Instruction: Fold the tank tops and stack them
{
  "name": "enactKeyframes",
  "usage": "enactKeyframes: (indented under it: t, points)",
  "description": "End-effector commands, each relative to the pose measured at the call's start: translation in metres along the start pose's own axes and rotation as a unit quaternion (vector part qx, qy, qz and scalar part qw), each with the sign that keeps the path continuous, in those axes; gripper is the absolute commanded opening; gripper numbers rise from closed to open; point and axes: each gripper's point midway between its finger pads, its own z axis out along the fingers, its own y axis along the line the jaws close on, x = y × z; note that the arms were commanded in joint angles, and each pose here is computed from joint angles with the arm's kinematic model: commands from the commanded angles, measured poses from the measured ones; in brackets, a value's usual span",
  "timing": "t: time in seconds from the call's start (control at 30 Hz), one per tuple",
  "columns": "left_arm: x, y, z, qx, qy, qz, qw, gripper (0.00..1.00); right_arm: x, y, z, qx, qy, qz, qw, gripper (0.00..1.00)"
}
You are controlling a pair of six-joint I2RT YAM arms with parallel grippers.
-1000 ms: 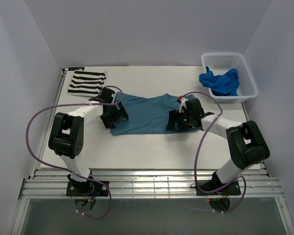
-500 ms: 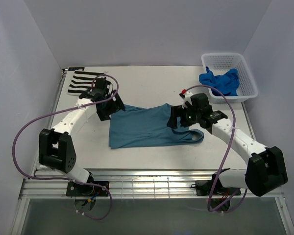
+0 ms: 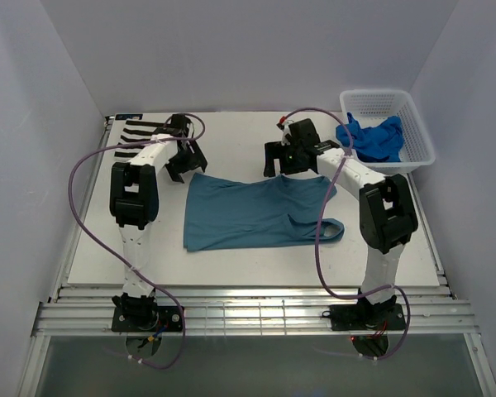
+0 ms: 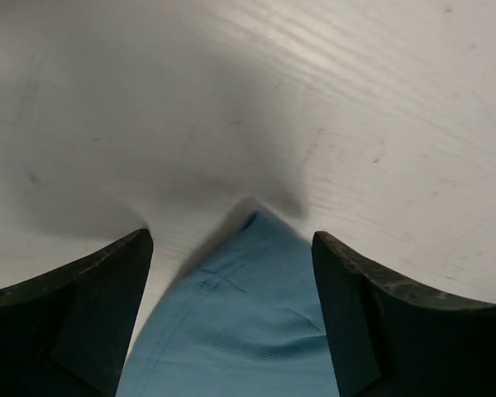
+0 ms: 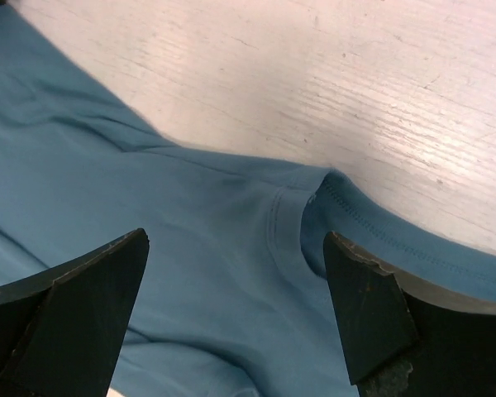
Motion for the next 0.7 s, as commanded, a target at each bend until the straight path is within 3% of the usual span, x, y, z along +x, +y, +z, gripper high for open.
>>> enactKeyframes:
  t: [0.0, 0.13, 0.2, 0.23, 0.3, 0.33, 0.4, 0.47, 0.5, 0.53, 0.6, 0.63, 0.67]
  points:
    - [-0.013, -0.011, -0.004, 0.008, -0.013, 0.018, 1.000, 0.86, -0.022, 0.000, 0.006, 0.006, -0.013, 0.002, 1.000, 0.93]
    - [-0.004, -0.010, 0.017, 0.004, 0.008, 0.020, 1.000, 0.72, -0.013, 0.001, 0.017, -0.004, 0.001, 0.016, 1.000, 1.00]
    - [0.005, -0.008, 0.023, 0.006, 0.024, 0.019, 1.000, 0.61, -0.005, 0.000, 0.021, -0.005, 0.013, 0.023, 1.000, 0.94]
    - [0.008, -0.009, 0.023, 0.012, 0.028, 0.018, 0.999, 0.49, -0.002, 0.001, 0.023, -0.004, 0.017, 0.028, 0.999, 0.91]
    - [0.024, -0.008, 0.021, 0.028, 0.048, 0.020, 0.998, 0.43, 0.003, -0.001, 0.025, -0.001, 0.020, 0.033, 0.999, 0.90]
    - [0.026, -0.007, 0.020, 0.030, 0.045, 0.012, 0.998, 0.30, 0.005, -0.003, 0.025, 0.000, 0.021, 0.038, 0.999, 0.89]
    - [0.031, -0.009, 0.016, 0.046, 0.044, 0.010, 0.998, 0.17, 0.010, -0.003, 0.027, -0.001, 0.023, 0.042, 0.999, 0.89]
    - [0.033, -0.009, 0.012, 0.059, 0.034, 0.013, 0.998, 0.00, 0.014, -0.003, 0.030, -0.003, 0.025, 0.043, 0.999, 0.81]
    - [0.032, -0.009, 0.011, 0.058, 0.031, 0.016, 0.998, 0.00, 0.014, -0.004, 0.032, -0.002, 0.026, 0.045, 0.999, 0.77]
    - [0.028, -0.010, 0.007, 0.059, 0.023, 0.019, 0.998, 0.00, 0.014, -0.004, 0.032, -0.002, 0.027, 0.045, 0.999, 0.65]
    - [0.021, -0.011, 0.001, 0.058, 0.010, 0.021, 0.998, 0.00, 0.012, -0.005, 0.033, 0.001, 0.028, 0.049, 0.998, 0.53]
    - [0.016, -0.011, -0.004, 0.059, 0.001, 0.020, 0.998, 0.00, 0.011, -0.005, 0.033, 0.004, 0.027, 0.050, 0.998, 0.40]
    - [0.011, -0.014, -0.015, 0.066, -0.013, 0.019, 0.998, 0.00, 0.009, -0.004, 0.031, 0.005, 0.025, 0.049, 0.998, 0.34]
